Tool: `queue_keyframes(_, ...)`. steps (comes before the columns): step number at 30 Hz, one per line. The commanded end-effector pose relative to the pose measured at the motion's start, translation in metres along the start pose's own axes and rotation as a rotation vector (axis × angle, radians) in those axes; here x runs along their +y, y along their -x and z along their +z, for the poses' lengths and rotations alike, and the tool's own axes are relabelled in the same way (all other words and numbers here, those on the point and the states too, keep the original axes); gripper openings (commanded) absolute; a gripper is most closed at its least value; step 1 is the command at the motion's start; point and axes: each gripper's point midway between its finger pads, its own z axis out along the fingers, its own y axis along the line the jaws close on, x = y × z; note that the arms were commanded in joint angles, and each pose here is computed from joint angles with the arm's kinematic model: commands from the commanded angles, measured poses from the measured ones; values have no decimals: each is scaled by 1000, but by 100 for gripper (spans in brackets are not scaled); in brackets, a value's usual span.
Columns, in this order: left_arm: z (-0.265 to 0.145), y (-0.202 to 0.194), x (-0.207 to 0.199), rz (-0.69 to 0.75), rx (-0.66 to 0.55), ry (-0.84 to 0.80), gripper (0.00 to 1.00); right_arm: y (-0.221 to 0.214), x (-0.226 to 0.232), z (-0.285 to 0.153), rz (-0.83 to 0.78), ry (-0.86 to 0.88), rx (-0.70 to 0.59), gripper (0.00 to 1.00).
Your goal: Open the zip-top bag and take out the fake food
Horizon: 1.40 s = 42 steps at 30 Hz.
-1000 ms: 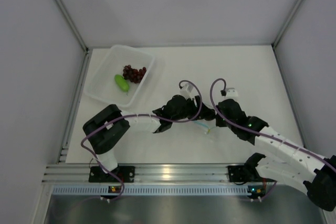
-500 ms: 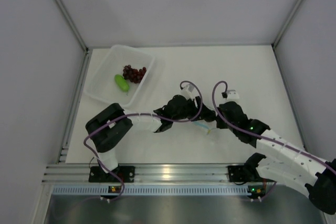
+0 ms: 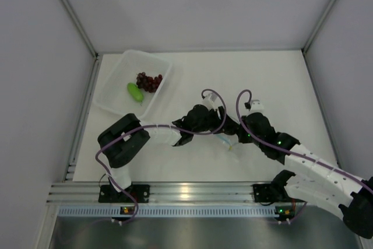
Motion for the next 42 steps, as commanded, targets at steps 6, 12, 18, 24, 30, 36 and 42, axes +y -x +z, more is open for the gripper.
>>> queue_keyframes(6, -4, 0, -54, 42, 14, -171, 16, 42, 40, -7, 45, 155, -132, 0)
queue_keyframes(12, -12, 13, -59, 51, -29, -176, 12, 43, 38, -10, 41, 147, -139, 0)
queue_keyframes(18, -28, 27, -53, 52, -71, -157, 10, 43, 33, -11, 24, 120, -135, 0)
queue_keyframes(24, -45, 43, -53, 49, -95, -174, 6, 49, 26, -14, 22, 77, -145, 0)
queue_keyframes(30, -64, 62, -59, 44, -137, -194, 5, 51, 23, -16, 10, 59, -148, 0)
queue_keyframes(36, -102, 113, -51, 53, -232, -185, 8, 52, 19, -19, 1, 47, -149, 0)
queue_keyframes(42, -139, 164, -9, 104, -364, 82, 16, 53, 18, -23, 2, 51, -157, 0)
